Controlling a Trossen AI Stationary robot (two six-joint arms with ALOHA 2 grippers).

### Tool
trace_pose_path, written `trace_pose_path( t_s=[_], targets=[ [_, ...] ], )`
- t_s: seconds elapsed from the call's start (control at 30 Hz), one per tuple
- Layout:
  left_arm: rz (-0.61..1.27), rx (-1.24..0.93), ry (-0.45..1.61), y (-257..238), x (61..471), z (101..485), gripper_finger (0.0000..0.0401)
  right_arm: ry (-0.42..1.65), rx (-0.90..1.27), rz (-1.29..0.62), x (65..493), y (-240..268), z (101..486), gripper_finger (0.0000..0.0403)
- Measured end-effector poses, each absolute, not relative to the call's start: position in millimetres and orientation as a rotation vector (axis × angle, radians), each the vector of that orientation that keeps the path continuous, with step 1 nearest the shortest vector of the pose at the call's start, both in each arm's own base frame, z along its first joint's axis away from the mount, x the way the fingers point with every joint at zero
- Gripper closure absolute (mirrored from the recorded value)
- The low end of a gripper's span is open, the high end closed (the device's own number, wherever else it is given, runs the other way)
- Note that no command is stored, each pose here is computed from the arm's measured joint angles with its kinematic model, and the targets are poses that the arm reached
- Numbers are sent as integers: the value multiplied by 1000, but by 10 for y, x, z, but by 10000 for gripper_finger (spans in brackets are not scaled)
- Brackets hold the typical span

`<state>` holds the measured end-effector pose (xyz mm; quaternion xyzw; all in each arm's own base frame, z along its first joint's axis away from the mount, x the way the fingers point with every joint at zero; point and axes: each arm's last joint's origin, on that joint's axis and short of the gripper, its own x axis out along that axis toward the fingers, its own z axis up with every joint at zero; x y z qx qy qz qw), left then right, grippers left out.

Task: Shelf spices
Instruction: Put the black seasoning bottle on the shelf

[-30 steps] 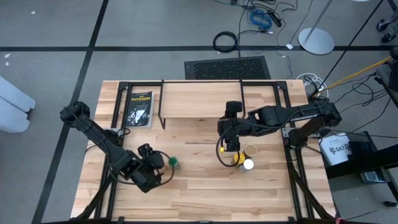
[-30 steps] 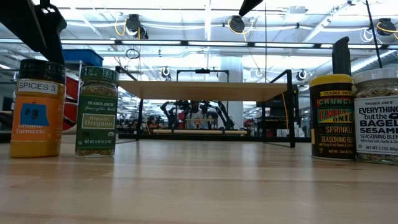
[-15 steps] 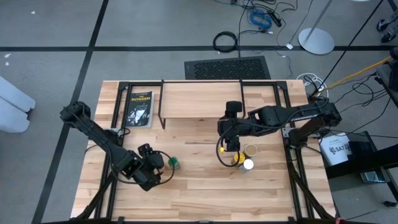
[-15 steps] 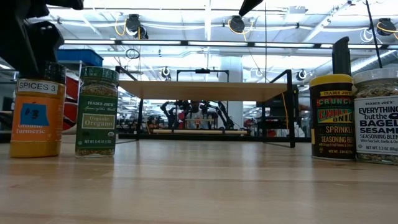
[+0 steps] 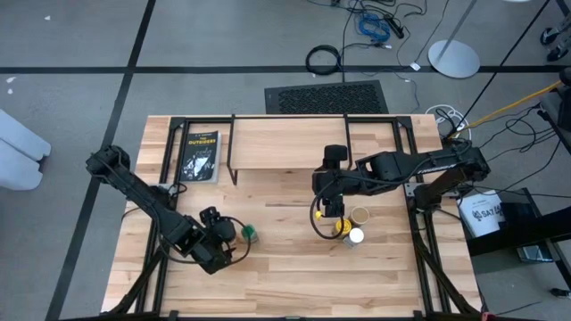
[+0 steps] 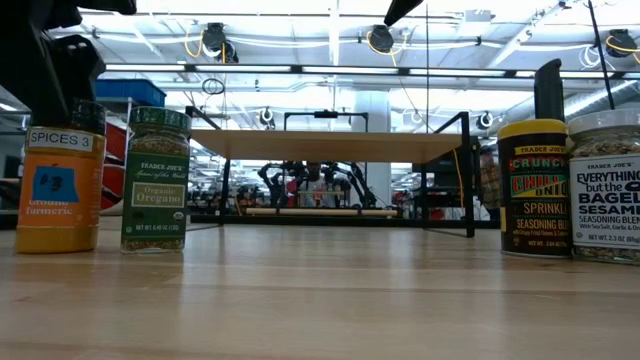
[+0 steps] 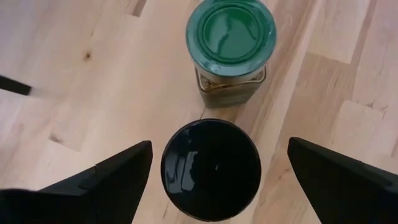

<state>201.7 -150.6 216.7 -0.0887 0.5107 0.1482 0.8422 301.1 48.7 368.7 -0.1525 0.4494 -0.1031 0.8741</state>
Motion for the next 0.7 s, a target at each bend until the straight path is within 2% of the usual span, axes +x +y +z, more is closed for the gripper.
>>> trace_pose_path(
  t_s=[0.27, 0.57, 0.7],
  targets=[
    [312, -177, 1098, -1442, 2063, 2162, 20, 939, -319, -215, 3011, 487, 3687, 142],
    [306, -183, 1115, -1420, 2077, 2159, 83, 939, -319, -215, 3011, 487, 3687, 142],
    [311, -190, 1124, -1418, 2071, 2155, 100, 939, -319, -215, 3011, 487, 3687, 142]
  ],
)
